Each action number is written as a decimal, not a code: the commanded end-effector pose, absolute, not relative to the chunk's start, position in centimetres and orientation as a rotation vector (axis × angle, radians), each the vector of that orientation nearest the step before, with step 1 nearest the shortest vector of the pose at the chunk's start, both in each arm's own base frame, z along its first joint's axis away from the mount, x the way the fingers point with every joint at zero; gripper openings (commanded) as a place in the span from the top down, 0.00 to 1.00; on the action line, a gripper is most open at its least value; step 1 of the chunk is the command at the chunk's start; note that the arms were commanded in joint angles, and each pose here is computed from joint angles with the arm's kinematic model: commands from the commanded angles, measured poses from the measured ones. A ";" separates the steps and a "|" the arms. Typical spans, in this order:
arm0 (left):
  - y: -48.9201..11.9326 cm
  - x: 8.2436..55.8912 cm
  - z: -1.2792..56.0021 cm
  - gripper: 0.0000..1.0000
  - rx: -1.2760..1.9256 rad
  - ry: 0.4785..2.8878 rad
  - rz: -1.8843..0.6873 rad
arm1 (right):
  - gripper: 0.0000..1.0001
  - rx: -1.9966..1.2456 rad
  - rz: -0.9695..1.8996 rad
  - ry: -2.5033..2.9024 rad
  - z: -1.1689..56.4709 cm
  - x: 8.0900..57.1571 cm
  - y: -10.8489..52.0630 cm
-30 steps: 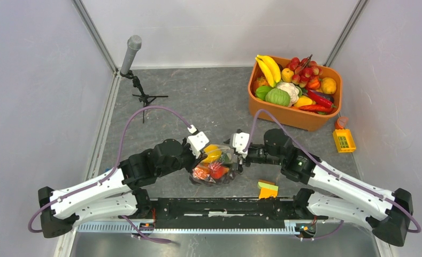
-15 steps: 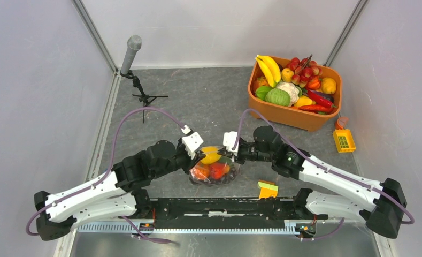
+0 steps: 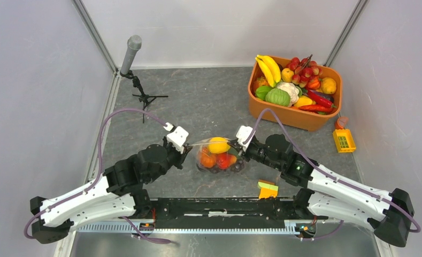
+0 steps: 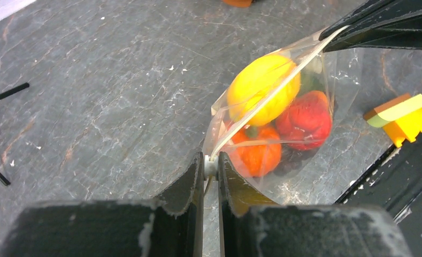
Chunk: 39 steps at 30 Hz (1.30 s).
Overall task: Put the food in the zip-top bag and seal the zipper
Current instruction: Zip the zipper food storage bag at the center of the board, then place the zipper food storage bag at the center of the board.
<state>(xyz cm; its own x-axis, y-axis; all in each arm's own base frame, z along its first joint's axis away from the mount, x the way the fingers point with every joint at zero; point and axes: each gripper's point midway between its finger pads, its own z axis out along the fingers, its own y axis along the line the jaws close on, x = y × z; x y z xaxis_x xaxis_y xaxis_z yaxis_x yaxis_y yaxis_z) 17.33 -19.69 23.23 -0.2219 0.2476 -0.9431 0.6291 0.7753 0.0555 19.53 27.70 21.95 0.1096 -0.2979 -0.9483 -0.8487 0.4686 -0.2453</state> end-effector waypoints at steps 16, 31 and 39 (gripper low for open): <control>-13.9 18.5 24.9 0.00 0.297 1.759 -0.341 | 1.00 -0.714 0.514 1.424 28.3 23.0 26.5; -14.2 18.5 24.4 0.00 0.277 1.765 -0.367 | 1.00 -0.791 0.245 1.367 32.5 27.7 28.3; -12.6 18.5 25.9 0.00 0.212 1.718 -0.364 | 0.96 -1.298 0.568 1.359 18.4 16.6 33.4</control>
